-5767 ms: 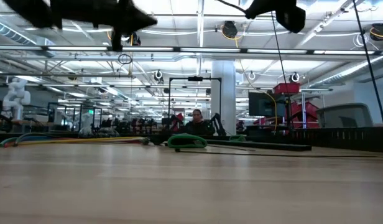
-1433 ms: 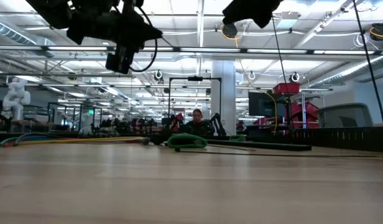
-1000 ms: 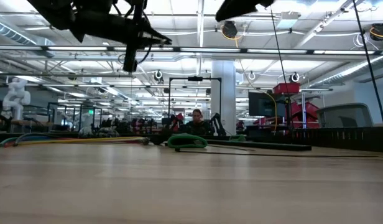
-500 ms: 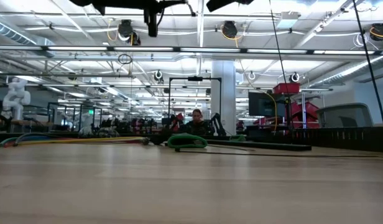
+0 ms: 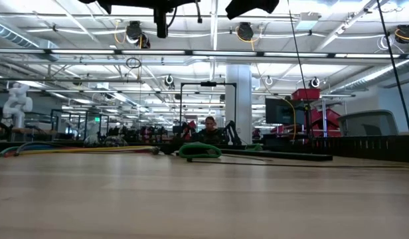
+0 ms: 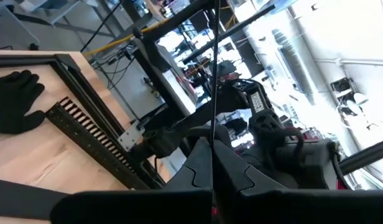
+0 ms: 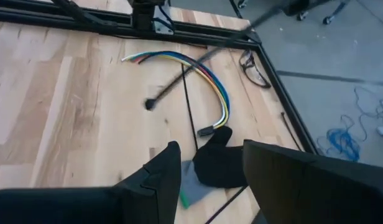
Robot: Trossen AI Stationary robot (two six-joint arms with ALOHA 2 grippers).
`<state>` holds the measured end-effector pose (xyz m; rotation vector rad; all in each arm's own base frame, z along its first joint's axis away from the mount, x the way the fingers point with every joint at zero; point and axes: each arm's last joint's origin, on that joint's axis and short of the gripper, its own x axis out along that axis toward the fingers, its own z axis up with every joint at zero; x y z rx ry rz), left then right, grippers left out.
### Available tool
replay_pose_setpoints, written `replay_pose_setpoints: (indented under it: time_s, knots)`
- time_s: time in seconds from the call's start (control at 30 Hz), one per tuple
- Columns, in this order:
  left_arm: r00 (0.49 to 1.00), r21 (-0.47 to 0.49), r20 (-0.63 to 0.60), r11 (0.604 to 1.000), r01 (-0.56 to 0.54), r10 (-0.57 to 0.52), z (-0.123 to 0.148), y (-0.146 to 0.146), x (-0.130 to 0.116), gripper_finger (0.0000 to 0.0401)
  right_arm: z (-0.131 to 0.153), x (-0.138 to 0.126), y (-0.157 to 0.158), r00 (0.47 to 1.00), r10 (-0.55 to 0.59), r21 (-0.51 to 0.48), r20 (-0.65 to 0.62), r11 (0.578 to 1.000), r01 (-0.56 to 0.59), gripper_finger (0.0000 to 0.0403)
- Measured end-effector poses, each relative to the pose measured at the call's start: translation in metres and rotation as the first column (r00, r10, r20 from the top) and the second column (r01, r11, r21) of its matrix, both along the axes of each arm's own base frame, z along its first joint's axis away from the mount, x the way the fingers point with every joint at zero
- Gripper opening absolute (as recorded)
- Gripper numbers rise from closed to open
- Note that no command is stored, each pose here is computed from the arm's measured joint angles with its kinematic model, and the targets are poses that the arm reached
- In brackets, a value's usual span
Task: Ziptie cables
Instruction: Wrap the black zip tie on the cable
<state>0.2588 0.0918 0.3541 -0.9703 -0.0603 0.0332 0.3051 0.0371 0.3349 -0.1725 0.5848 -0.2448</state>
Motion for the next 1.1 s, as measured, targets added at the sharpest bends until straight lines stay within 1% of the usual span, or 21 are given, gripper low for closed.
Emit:
replay_pose_setpoints:
  time_s: [0.5, 0.7, 0.73, 0.8, 0.87, 0.97, 1.0, 1.03, 1.07, 1.1]
  knots:
    - [0.999, 0.032, -0.002, 0.998, 0.054, -0.054, 0.000, -0.001, 0.000, 0.0000, -0.001, 0.000, 0.000, 0.999, -0.050, 0.073, 0.015, 0.996, 0.048, 0.0160]
    - [0.998, 0.030, 0.002, 0.997, 0.066, -0.066, 0.000, -0.002, 0.000, 0.0000, -0.001, 0.000, 0.000, 0.998, -0.053, 0.078, 0.017, 0.996, 0.051, 0.0160]
    - [0.998, 0.022, 0.006, 0.997, 0.070, -0.070, 0.001, -0.002, 0.000, 0.0000, -0.001, 0.000, 0.000, 0.998, -0.053, 0.078, 0.017, 0.996, 0.051, 0.0160]
    - [0.996, -0.038, 0.041, 0.996, 0.080, -0.078, 0.004, -0.003, 0.000, 0.0000, -0.001, 0.000, 0.000, 0.998, -0.053, 0.078, 0.017, 0.996, 0.051, 0.0160]
    - [0.990, -0.074, 0.085, 0.991, 0.115, -0.109, 0.008, -0.006, 0.000, 0.0000, -0.001, 0.000, 0.000, 0.998, -0.053, 0.078, 0.017, 0.996, 0.051, 0.0160]
    - [0.987, -0.107, 0.081, 0.984, 0.145, -0.137, 0.008, -0.010, 0.001, 0.0000, -0.001, -0.001, 0.000, 0.998, -0.060, 0.089, 0.019, 0.994, 0.059, 0.0160]
    - [0.988, -0.084, 0.070, 0.986, 0.143, -0.138, 0.007, -0.010, 0.001, 0.0000, -0.001, -0.001, 0.000, 0.998, -0.063, 0.092, 0.018, 0.994, 0.061, 0.0160]
    - [0.989, -0.027, 0.063, 0.990, 0.138, -0.136, 0.006, -0.010, 0.001, 0.0000, -0.001, -0.001, 0.000, 0.998, -0.065, 0.094, 0.017, 0.994, 0.063, 0.0160]
    - [0.989, 0.059, 0.060, 0.990, 0.132, -0.135, 0.006, -0.010, 0.002, 0.0000, -0.001, -0.001, 0.000, 0.998, -0.066, 0.095, 0.013, 0.993, 0.064, 0.0160]
    - [0.989, 0.151, 0.058, 0.981, 0.125, -0.135, 0.007, -0.011, 0.002, 0.0000, -0.002, -0.001, 0.000, 0.998, -0.068, 0.097, 0.010, 0.993, 0.066, 0.0160]
